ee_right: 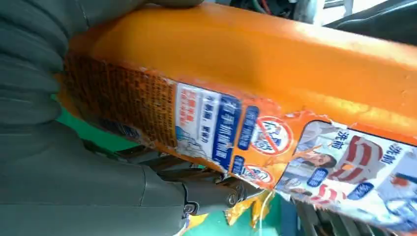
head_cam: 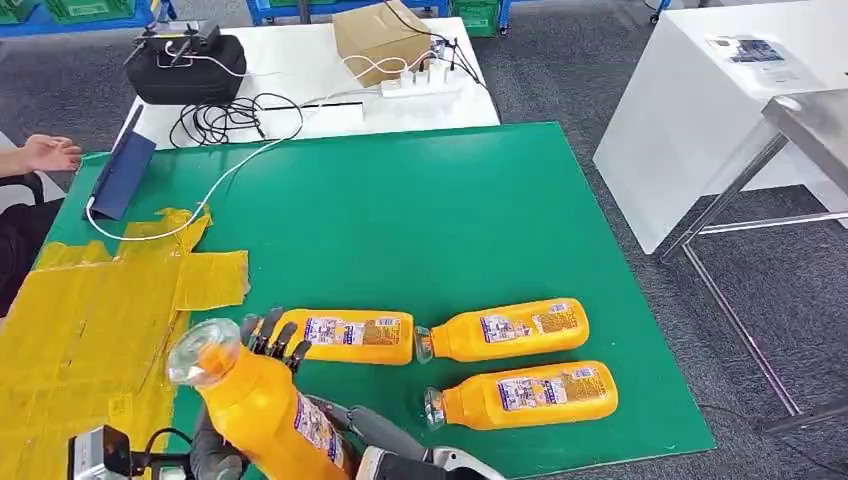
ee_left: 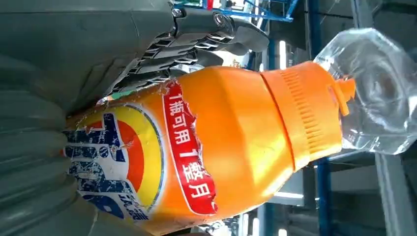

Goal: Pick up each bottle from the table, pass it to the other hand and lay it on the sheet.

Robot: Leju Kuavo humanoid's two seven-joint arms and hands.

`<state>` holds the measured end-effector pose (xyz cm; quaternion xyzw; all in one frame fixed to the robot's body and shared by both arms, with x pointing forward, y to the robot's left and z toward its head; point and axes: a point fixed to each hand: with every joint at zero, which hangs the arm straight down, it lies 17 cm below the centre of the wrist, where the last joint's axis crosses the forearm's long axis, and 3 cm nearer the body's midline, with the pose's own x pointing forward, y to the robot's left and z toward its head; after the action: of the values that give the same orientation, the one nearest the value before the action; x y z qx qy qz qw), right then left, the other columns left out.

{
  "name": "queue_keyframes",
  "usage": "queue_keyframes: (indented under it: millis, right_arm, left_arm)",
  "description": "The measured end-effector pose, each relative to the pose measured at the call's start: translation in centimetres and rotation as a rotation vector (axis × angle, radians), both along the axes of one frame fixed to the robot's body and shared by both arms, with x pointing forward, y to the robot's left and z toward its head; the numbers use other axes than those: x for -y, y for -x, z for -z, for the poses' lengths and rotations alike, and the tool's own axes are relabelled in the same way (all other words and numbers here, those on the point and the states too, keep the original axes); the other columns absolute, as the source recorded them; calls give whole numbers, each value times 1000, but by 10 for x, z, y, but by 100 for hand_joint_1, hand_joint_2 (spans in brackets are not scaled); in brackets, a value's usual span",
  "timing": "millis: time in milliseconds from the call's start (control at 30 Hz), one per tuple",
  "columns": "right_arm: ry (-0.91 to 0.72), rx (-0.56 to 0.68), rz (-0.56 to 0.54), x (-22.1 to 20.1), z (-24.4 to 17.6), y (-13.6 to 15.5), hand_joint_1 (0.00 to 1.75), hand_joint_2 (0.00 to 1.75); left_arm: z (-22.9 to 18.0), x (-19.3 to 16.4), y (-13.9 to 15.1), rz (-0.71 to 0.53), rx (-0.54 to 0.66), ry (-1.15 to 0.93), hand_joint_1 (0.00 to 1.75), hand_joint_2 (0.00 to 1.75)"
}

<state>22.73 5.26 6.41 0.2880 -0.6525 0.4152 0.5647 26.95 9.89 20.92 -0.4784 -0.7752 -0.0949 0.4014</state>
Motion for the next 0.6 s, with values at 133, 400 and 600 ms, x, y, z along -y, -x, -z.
queue_keyframes:
  millis: [133,400,600]
  right_arm:
    - [25,-13,-17,-5,9,-1,175,175]
    - [61,-38,-27,-4,26,-1,175,175]
    - [73,-50,-34,-5,33,0,175,175]
  left_arm:
    - [15,13,-4,-22,22,-124,175,175]
    - [36,22,-9,-39,16,-222,175,175]
    - [45,24,-8,-46,23,-272,175,175]
